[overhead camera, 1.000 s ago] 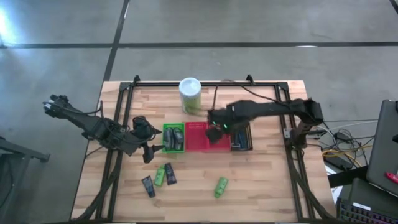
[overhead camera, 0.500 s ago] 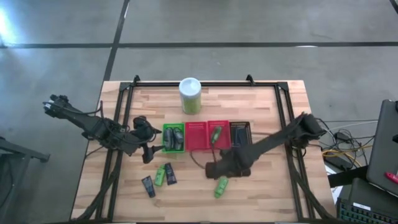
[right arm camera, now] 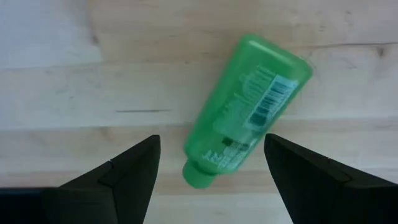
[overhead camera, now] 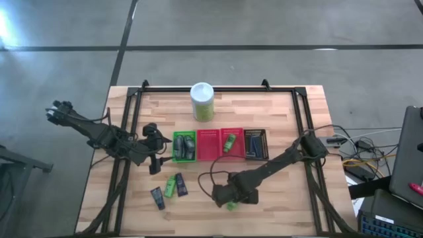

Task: Pick & Place Travel size toiletries
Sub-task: Put the green shampoo bottle into the right red bin

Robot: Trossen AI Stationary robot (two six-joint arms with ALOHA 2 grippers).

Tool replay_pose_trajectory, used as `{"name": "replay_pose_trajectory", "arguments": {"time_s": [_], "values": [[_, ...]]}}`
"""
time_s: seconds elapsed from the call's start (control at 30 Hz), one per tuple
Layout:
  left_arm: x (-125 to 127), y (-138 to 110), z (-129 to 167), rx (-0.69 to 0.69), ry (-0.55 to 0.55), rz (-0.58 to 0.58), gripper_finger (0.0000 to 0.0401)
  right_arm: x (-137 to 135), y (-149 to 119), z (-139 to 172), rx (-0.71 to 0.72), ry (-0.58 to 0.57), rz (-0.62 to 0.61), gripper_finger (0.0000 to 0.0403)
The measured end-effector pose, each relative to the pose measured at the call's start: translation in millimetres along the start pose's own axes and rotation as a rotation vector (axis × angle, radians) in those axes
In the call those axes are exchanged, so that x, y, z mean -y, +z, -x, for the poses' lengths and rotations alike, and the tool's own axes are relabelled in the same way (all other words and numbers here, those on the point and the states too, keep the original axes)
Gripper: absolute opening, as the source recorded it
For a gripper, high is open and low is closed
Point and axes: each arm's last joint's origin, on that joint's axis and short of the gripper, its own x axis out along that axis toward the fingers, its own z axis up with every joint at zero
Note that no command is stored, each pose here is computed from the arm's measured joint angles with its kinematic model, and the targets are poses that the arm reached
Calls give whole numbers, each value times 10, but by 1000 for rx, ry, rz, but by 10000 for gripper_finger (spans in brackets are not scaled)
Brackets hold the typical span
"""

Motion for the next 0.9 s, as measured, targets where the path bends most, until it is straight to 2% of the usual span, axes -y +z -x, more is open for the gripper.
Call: {"name": "replay_pose_trajectory", "arguments": {"time_s": [0.17,0.57,0.73,0.9], "values": [[3,-9,0,-15,-18,-18,323,6,18,-75,18,-14,-36,287],[-6,-27,0,-33,-11,-35,323,76,-19,-175,35,-23,-88,244],[-7,-27,-1,-32,-10,-35,323,111,29,-228,78,-27,-41,212],[-8,-26,-1,-30,-5,-35,323,118,45,-238,81,-33,31,159]]}}
